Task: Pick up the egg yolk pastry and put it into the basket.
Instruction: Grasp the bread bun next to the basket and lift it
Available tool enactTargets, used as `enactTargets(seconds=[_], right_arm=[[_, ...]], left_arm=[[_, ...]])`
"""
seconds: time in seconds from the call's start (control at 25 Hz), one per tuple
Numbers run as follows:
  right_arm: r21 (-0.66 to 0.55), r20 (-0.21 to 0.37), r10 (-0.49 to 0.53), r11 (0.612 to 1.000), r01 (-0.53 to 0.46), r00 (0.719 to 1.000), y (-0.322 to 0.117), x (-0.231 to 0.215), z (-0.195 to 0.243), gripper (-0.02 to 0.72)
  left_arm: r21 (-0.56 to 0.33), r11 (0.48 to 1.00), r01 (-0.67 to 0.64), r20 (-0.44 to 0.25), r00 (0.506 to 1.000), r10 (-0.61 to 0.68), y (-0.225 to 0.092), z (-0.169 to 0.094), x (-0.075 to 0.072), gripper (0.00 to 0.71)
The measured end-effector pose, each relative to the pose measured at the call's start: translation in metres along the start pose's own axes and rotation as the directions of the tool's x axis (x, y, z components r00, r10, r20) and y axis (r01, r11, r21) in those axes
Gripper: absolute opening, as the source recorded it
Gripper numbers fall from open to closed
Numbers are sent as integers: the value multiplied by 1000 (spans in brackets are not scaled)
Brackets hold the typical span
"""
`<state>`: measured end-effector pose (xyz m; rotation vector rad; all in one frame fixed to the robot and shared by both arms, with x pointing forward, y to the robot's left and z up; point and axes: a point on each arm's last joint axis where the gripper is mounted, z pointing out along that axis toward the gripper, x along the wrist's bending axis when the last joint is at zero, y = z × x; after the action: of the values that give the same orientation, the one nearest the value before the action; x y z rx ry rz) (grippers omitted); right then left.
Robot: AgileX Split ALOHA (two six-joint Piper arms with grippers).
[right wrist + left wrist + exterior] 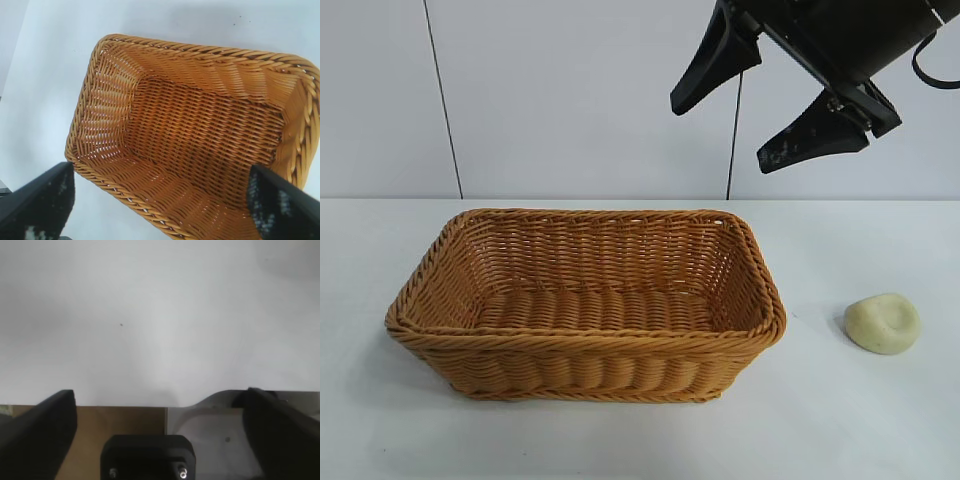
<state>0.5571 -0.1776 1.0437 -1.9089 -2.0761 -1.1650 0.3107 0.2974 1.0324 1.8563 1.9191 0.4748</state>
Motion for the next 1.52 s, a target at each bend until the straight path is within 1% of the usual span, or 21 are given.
enactTargets(seconds=[0.12, 0.16, 0.32, 0.44, 0.56, 0.64, 0.76, 0.8, 0.84, 0.96, 1.04, 1.08, 1.2, 1.28, 1.36, 1.52], right_arm=[[-1, 0, 0, 1000, 0, 1000, 0, 0, 0, 642], [-1, 0, 0, 1000, 0, 1000, 0, 0, 0, 642], [-1, 0, 0, 1000, 0, 1000, 0, 0, 0, 642], [-1, 0, 0, 1000, 0, 1000, 0, 0, 0, 642], [0, 0, 0, 1000, 0, 1000, 0, 0, 0, 642], [1, 2, -3, 1000, 3, 1000, 0, 0, 0, 642], [11, 27, -27, 1000, 27, 999, -1, -2, 0, 642], [13, 43, -35, 999, 35, 998, 0, -4, -1, 642], [17, 73, -49, 999, 48, 996, 1, -6, -2, 642], [29, 180, -53, 998, 49, 982, 8, -17, -11, 642], [40, 285, -70, 997, 61, 956, 13, -30, -20, 642], [40, 336, -58, 998, 47, 940, 16, -38, -25, 642], [62, 444, -28, 998, 0, 896, 17, -62, -40, 642], [74, 480, -2, 997, -38, 877, 17, -77, -45, 642], [85, 500, 22, 994, -74, 865, 17, -91, -45, 642], [127, 516, 38, 984, -120, 856, 16, -111, -27, 642]], left_arm=[[-105, 994, -2, 9, 1000, 3, -7, -12, -1, 695], [-160, 987, -5, 10, 1000, 7, -12, -19, -1, 695], [-276, 961, -11, 13, 1000, 15, -24, -32, -2, 695], [-368, 930, -15, 14, 1000, 22, -35, -42, -2, 695], [-462, 887, -19, 16, 999, 29, -49, -51, -2, 695], [-504, 864, -21, 16, 999, 33, -55, -54, -2, 695], [-513, 858, -19, 20, 999, 34, -56, -55, -2, 695], [-515, 857, -18, 22, 999, 34, -57, -55, -3, 695], [-515, 857, -18, 23, 999, 34, -57, -55, -3, 695], [-516, 857, -18, 23, 999, 34, -57, -56, -3, 695], [-516, 857, -18, 23, 999, 34, -57, -56, -3, 695], [-516, 857, -18, 23, 999, 34, -57, -56, -3, 695], [-516, 857, -18, 23, 999, 34, -57, -56, -3, 695], [-516, 857, -18, 23, 999, 34, -57, -56, -3, 695], [-516, 857, -18, 23, 999, 34, -57, -56, -3, 695], [-516, 857, -18, 23, 999, 34, -57, -56, -3, 695]])
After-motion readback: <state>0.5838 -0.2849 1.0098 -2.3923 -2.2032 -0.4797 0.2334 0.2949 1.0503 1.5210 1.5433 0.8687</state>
